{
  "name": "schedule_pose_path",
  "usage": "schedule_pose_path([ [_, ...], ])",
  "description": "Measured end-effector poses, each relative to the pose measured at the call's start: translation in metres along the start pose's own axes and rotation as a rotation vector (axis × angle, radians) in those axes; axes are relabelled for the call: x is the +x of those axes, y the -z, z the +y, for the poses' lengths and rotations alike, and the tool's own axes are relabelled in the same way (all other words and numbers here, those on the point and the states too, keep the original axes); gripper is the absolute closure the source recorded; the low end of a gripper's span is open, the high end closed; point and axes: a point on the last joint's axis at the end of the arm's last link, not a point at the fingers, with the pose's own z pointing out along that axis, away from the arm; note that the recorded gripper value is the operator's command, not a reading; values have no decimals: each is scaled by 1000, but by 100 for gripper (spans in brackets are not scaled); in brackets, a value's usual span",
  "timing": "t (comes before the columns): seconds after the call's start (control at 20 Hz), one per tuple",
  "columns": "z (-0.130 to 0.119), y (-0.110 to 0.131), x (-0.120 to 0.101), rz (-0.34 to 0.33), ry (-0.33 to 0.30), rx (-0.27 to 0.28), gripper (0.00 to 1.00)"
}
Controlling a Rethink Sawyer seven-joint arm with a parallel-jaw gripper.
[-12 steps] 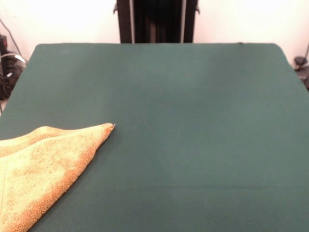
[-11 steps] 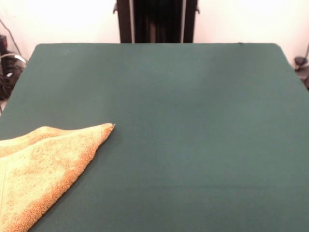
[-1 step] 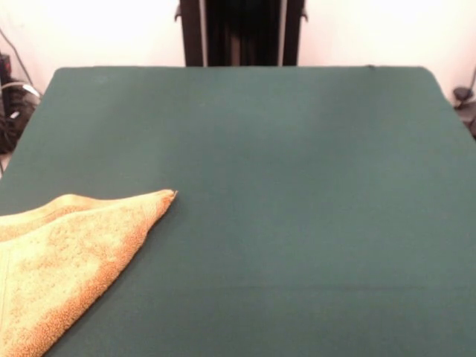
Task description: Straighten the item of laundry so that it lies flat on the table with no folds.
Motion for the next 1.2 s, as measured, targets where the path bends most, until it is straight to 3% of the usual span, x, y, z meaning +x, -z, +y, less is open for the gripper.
schedule_pose_path([
  [0.85, 3, 10, 0, 6, 9, -25, 100],
  [1.2, -8, 14, -31, 43, -36, -31, 100],
])
